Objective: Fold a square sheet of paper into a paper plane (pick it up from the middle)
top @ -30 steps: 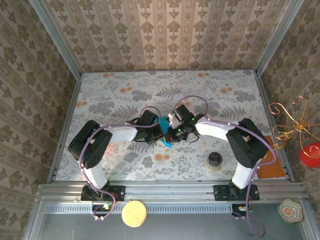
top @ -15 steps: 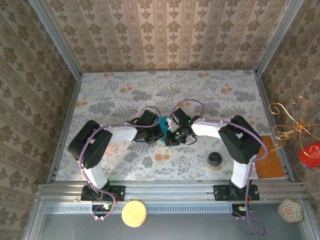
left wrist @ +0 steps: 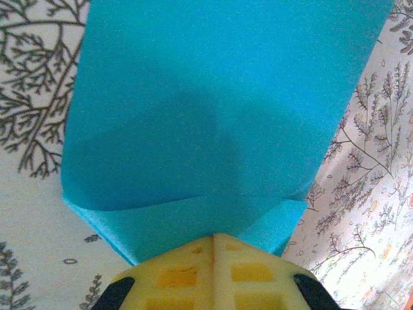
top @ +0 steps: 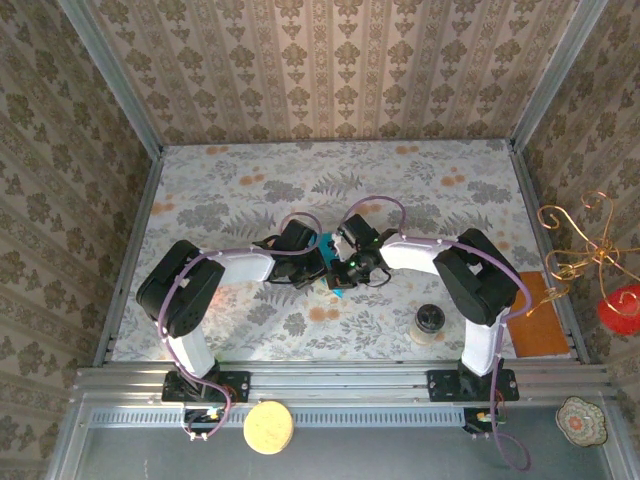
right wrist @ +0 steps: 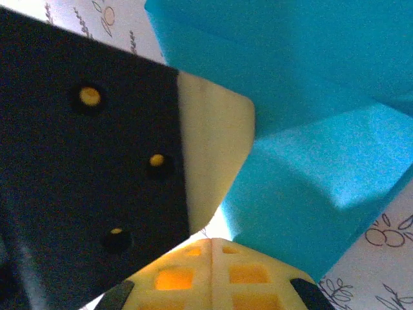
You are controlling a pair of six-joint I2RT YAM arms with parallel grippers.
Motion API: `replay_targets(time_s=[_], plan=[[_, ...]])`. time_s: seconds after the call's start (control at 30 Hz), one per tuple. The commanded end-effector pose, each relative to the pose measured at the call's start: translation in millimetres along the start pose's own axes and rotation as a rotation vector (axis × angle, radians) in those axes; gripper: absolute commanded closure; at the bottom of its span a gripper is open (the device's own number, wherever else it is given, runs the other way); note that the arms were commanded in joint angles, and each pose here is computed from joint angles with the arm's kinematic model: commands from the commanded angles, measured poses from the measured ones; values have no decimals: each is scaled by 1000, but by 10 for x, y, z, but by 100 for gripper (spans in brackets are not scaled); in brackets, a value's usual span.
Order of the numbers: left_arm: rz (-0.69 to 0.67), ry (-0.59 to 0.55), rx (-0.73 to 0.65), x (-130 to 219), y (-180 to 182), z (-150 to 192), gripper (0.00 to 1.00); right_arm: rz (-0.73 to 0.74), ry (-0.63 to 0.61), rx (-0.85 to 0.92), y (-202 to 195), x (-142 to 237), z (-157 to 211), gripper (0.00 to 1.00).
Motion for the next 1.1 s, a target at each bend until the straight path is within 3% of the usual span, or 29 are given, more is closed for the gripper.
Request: replay_targets(time_s=[0.0,0.63,1.07], plan=[[-153,67,60,-101,368,158,92,6,-9,-3,37,10,-51,94],[-176,66,71,-96,442,160,94,106,92,-41,-300,-75,256,95],[-165,69,66,-84,423,144,94,89,145,-58,-307,211,601,93]])
Point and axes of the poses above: each hand's point on the last joint's axis, 136 mm out from that joint toward the fingers, its own x axis back along the fingers, its own y axis along the line the jaws close on, z = x × y, the point moved 7 cm from there along x, back along the fingers, and after that the axes turned 4 degrees about -x, right-handed, at the moved point
